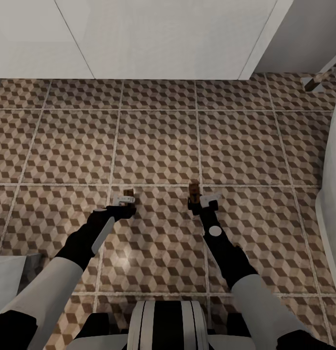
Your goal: Take the four mousetraps from the cabinet in the bathroom and place them on the bathroom floor. Make sure all four end up on the same floor surface, and ensure that at least two of them are either under or directly next to the same bathroom sink.
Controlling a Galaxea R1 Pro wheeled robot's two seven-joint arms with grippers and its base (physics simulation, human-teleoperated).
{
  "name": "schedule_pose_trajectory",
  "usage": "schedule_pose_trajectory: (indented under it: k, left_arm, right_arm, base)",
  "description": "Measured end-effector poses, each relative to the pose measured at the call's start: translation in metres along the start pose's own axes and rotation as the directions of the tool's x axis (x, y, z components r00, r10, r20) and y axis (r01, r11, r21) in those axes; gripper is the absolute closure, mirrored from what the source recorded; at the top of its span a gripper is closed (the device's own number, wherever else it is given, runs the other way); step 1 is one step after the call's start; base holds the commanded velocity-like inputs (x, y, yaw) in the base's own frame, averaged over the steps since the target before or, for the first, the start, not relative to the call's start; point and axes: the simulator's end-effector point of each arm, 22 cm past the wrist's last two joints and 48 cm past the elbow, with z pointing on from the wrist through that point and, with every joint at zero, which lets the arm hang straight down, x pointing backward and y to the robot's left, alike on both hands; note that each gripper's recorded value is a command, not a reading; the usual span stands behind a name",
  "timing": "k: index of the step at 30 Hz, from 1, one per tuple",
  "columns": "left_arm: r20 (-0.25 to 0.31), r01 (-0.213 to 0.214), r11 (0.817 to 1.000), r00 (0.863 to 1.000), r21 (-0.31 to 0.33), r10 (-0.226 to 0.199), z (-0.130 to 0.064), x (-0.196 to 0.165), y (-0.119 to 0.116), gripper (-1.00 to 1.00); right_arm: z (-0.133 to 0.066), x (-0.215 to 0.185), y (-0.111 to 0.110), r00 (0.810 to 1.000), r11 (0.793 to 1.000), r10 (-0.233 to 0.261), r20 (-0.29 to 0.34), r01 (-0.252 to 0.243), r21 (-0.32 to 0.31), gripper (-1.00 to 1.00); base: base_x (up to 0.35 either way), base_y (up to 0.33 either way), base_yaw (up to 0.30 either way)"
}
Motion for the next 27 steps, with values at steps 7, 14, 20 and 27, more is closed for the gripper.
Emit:
schedule_pose_trajectory:
  k: [7, 14, 20, 27]
  left_arm:
    - [0.003, -0.009, 1.000, 1.000, -0.003, 0.009, -0.003, -0.035, 0.001, 1.00]
    - [0.026, -0.022, 0.999, 0.999, -0.025, 0.022, -0.010, -0.097, 0.010, 1.00]
    - [0.033, -0.016, 0.998, 0.999, -0.055, 0.018, -0.012, -0.137, 0.024, 1.00]
    - [0.108, -0.021, 0.999, 0.994, -0.032, 0.024, -0.028, -0.171, 0.041, 1.00]
  right_arm:
    - [0.031, -0.057, -0.020, 1.000, 0.999, -0.018, 0.016, 0.018, 0.030, 1.00]
    - [0.046, -0.098, -0.023, 0.999, 0.999, -0.023, 0.024, 0.022, 0.036, 1.00]
    - [0.046, -0.109, -0.008, 0.999, 0.999, -0.035, 0.033, 0.034, 0.023, 1.00]
    - [0.046, -0.114, -0.006, 0.998, 0.999, -0.049, 0.047, 0.048, 0.023, 1.00]
  base:
    - [0.000, 0.000, 0.000]
    - [0.000, 0.000, 0.000]
    - [0.000, 0.000, 0.000]
    - [0.000, 0.000, 0.000]
